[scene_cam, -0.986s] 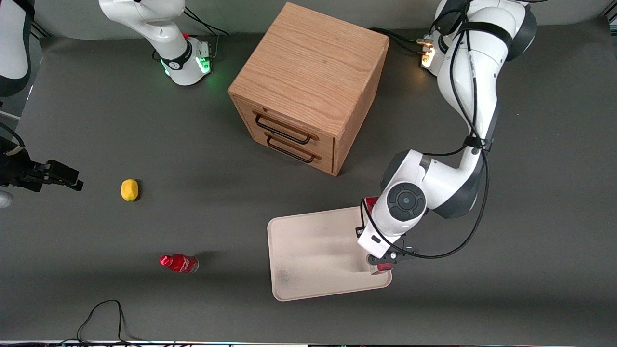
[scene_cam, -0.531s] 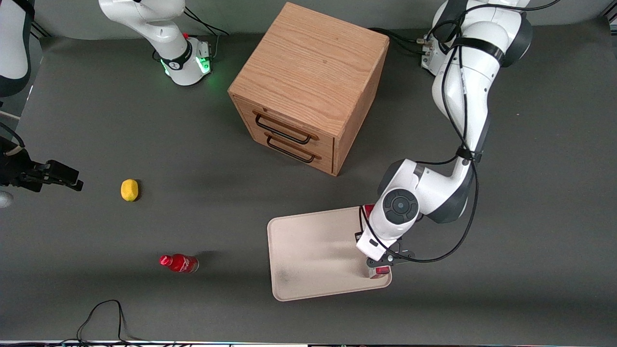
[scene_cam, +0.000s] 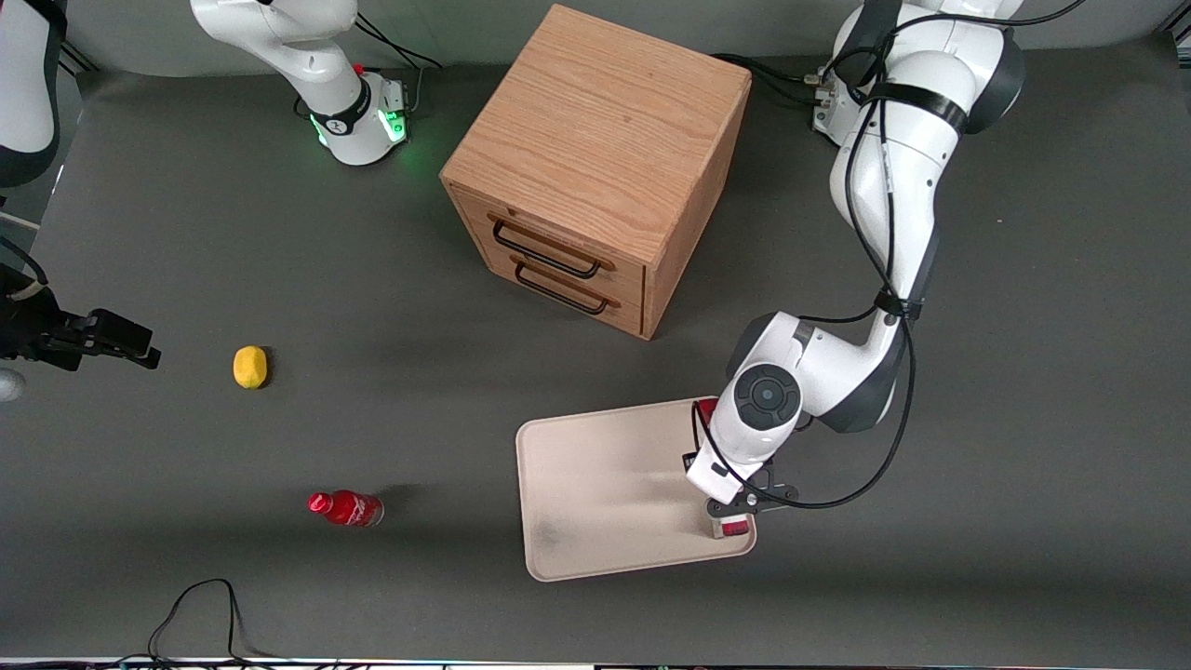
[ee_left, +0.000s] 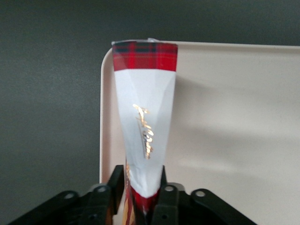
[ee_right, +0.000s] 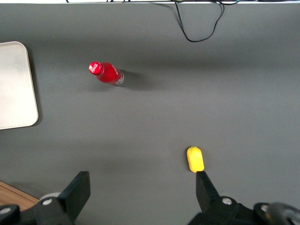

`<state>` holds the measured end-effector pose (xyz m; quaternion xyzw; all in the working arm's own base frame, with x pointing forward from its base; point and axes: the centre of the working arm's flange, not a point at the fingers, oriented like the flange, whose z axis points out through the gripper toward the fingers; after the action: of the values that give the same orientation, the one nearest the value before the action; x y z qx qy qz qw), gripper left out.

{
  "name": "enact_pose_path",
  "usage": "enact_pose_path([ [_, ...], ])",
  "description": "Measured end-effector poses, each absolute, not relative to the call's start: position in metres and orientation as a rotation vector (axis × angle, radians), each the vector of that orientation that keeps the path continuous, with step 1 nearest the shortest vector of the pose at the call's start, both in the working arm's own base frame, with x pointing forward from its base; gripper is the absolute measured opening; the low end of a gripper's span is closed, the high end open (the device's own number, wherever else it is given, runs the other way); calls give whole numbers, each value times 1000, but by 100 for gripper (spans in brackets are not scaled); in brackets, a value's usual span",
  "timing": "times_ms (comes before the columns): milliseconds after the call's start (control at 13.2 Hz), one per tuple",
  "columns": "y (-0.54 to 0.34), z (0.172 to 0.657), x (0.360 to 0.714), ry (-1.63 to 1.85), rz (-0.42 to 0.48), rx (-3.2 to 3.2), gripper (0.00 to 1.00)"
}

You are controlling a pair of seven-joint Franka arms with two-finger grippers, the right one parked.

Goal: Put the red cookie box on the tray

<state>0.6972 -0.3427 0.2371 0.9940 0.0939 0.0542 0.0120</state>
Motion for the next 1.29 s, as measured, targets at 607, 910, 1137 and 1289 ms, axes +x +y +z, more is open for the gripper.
enact_pose_path([
  [607, -340, 261, 695, 352, 141, 3121, 100],
  [910, -331, 352, 684, 396, 53, 3165, 100],
  [1137, -315, 450, 665, 427, 52, 3168, 100],
  [1289, -286, 519, 647, 382, 21, 3155, 100],
])
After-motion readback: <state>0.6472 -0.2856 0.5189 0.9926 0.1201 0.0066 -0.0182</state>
